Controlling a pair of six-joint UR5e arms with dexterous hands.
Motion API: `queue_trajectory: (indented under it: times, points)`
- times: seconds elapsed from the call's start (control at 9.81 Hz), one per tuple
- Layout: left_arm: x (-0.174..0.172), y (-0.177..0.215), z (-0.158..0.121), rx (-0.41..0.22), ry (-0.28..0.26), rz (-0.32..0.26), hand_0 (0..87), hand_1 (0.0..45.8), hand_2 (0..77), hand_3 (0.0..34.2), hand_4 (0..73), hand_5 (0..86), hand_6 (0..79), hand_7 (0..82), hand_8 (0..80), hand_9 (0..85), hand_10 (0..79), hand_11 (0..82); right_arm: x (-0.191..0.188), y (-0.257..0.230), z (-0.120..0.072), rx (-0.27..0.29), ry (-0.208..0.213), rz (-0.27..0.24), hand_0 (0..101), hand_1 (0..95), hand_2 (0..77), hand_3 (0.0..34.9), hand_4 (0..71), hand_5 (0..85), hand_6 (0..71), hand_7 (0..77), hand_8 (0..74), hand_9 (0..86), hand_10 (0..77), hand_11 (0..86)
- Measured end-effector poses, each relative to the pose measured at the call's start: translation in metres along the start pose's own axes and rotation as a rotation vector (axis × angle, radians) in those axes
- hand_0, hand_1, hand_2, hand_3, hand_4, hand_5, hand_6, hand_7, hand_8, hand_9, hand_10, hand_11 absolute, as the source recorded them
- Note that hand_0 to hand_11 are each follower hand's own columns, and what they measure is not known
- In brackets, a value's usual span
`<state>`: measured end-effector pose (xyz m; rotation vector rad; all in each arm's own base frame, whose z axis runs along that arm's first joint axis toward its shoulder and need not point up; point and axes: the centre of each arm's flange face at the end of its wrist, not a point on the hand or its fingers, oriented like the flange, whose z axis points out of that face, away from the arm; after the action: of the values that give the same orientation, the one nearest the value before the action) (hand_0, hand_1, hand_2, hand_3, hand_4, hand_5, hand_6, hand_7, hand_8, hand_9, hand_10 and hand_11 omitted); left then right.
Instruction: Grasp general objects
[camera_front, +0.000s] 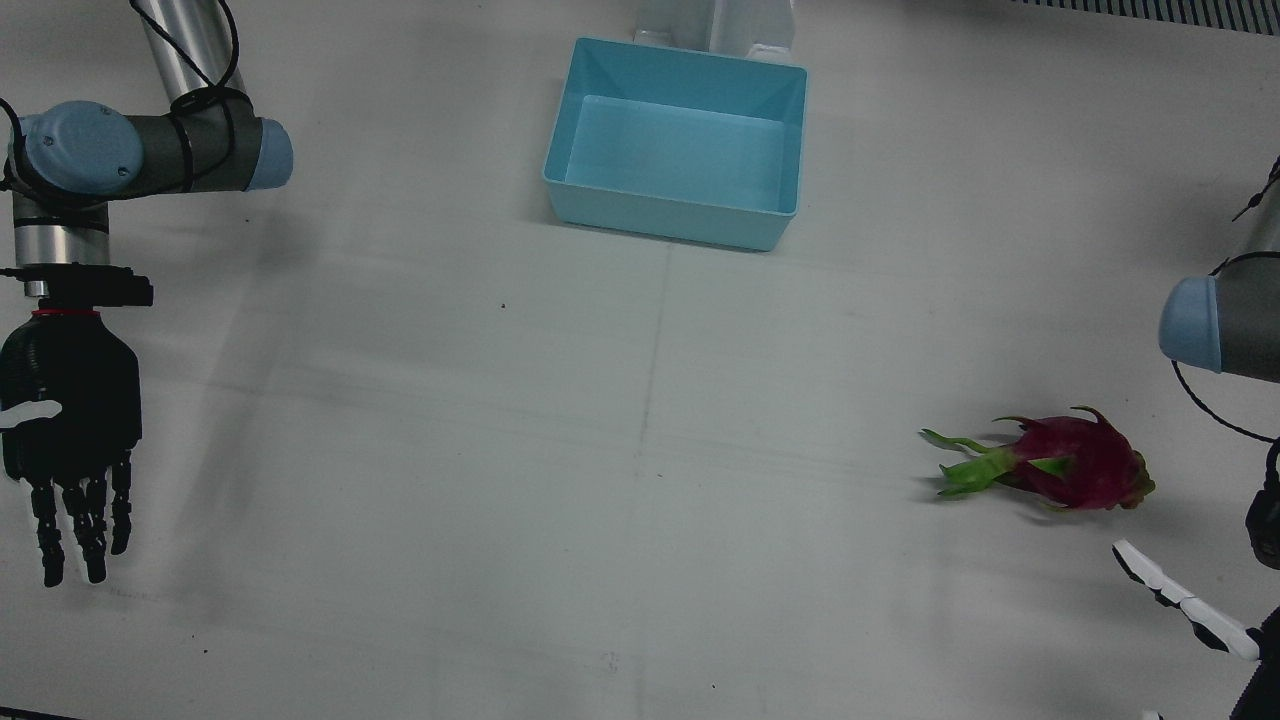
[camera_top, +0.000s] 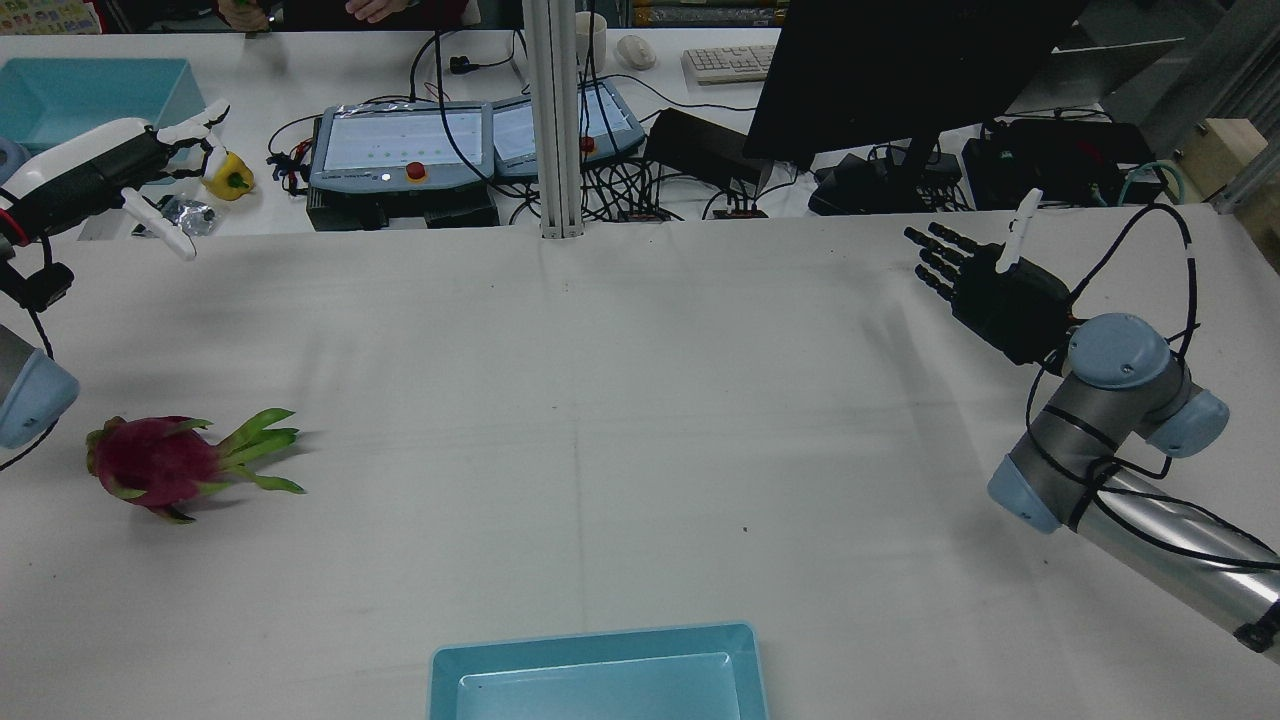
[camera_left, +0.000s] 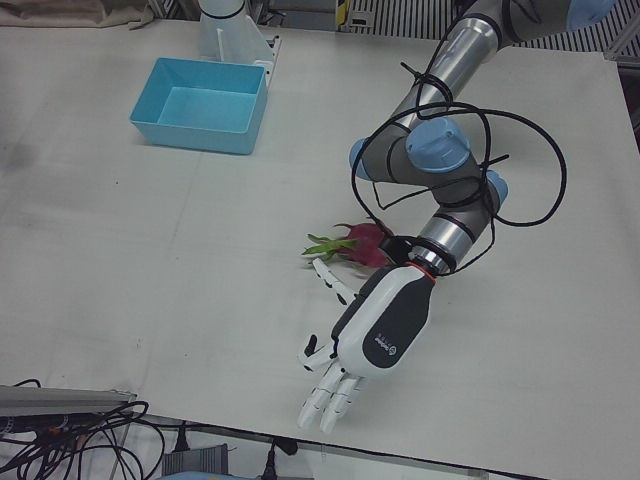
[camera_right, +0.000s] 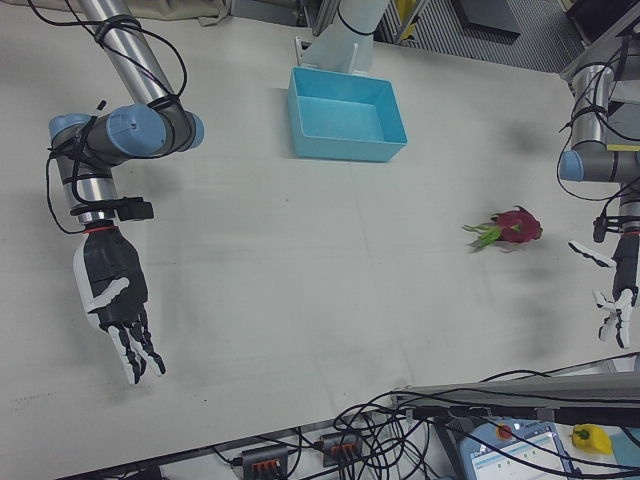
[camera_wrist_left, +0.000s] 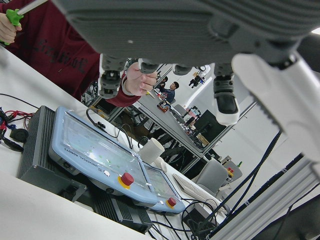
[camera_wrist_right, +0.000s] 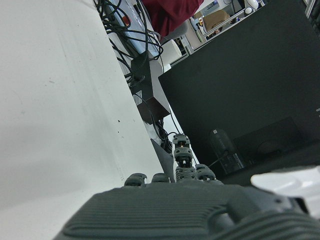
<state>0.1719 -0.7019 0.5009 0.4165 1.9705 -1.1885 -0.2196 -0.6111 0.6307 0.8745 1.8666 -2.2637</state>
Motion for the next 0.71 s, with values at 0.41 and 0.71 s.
queue_trajectory:
  times: [0.41,0.71]
  points:
    - [-0.0036,-0.002,0.0005,0.004,-0.005,0.0,25.5,0.0,1.6,17.0,13.1,72.0,0.5,1.1,1.6,1.6,22.4,1.1,0.0,0.0,0.0,0.0,0.0,0.0,0,6.5,1.6,0.0,0.0,0.0,0.0,0.0,0.0,1.1,0.0,0.5]
    - [-0.0022,-0.0005,0.0031,0.001,-0.003,0.0,13.0,0.0,1.6,17.0,0.0,63.3,8.7,7.1,1.1,1.6,22.4,1.1,0.0,0.0,0.0,0.0,0.0,0.0,0,6.5,1.6,0.0,0.0,0.0,0.0,0.0,0.0,1.1,0.0,0.5]
